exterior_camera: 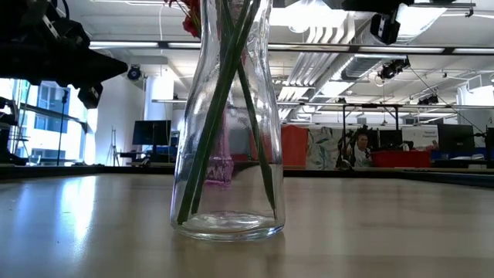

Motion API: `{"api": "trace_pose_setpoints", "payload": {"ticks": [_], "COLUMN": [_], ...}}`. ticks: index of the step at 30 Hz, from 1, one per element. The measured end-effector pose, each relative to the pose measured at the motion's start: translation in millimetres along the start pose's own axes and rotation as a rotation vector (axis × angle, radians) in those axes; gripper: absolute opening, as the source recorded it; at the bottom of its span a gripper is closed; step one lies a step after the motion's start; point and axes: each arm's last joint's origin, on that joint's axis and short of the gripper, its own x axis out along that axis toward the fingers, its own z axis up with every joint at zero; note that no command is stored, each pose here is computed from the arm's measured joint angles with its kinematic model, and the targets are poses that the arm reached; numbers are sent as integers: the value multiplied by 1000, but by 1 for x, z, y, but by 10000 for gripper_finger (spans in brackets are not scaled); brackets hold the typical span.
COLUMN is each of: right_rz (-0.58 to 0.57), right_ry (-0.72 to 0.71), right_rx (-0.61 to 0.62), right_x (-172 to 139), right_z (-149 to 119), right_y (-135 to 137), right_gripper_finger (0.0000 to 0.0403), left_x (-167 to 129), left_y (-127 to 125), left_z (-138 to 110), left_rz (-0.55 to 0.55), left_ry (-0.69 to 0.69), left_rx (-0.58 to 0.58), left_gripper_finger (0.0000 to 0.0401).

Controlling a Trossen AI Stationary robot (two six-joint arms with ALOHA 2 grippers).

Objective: Sort flowers into vase by color
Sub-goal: Return to Home Position

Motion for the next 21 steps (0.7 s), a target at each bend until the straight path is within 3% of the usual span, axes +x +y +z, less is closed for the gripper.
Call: {"api": "trace_pose_setpoints", "payload": {"ticks": [7,14,21], "right_rz": [115,261,316], "right_ry": [-1,-192,-368], "right_rx": [-45,-112,-247], "right_x": [-28,-57,-52], "right_z": [-44,-82,-109], "right_y": [-11,-40,-60], "right_gripper_finger": [0,0,0], "left_x": [0,0,0], "left_y": [0,0,0], "left_z": [0,0,0], "left_rz": [2,3,3], "left_ry": [4,3,3], "left_rx": [18,18,18], "left_gripper_finger": [0,0,0]}}
